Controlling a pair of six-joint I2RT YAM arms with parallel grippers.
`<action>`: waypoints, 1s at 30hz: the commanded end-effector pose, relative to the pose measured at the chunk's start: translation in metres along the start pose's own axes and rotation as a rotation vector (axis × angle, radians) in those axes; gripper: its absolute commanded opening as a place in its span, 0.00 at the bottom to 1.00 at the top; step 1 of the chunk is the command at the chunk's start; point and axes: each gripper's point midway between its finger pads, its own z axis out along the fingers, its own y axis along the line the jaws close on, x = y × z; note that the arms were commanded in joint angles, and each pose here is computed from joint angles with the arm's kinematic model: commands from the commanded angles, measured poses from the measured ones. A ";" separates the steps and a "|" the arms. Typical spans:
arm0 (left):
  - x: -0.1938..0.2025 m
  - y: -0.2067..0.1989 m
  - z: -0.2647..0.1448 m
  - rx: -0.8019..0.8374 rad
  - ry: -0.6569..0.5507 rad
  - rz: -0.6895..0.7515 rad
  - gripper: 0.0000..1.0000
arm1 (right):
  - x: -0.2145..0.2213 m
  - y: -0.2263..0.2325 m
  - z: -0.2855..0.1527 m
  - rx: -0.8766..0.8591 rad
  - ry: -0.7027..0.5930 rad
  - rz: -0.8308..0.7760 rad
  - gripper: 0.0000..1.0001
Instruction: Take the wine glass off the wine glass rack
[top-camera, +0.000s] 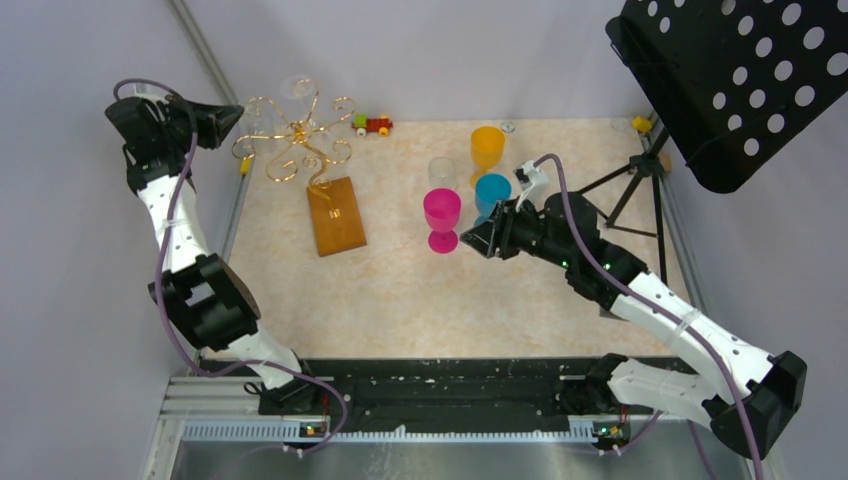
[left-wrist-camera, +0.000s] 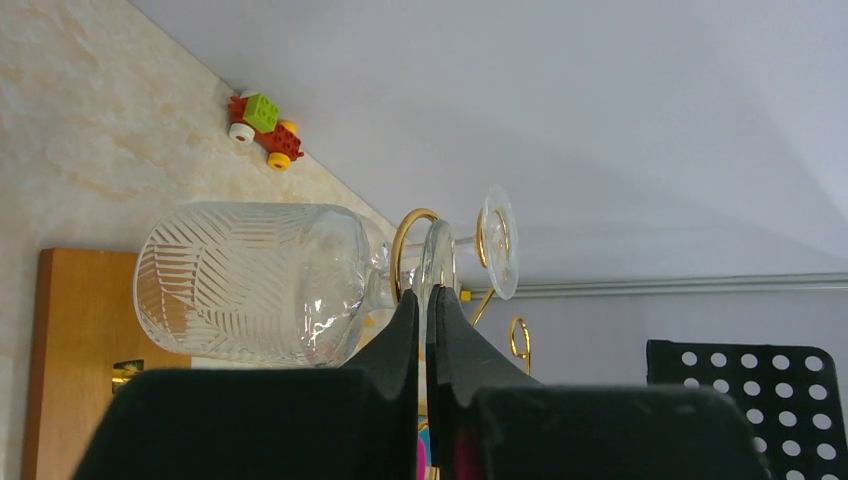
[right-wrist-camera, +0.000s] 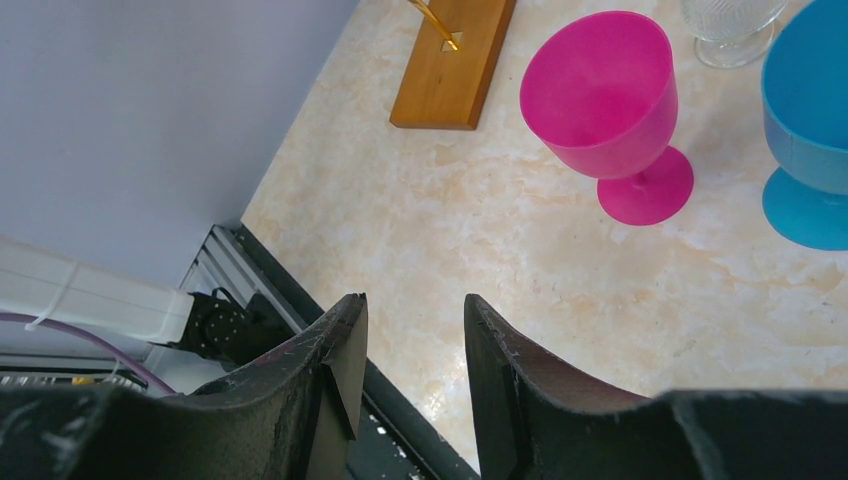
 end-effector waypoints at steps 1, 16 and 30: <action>0.001 -0.024 -0.008 0.068 -0.012 0.052 0.00 | -0.012 0.003 0.000 -0.012 -0.048 -0.007 0.42; -0.001 -0.083 -0.031 0.299 -0.099 0.016 0.00 | -0.012 0.003 0.001 -0.014 -0.048 -0.003 0.41; -0.003 -0.079 -0.020 0.285 -0.130 0.016 0.00 | -0.011 0.002 0.001 -0.012 -0.049 -0.003 0.41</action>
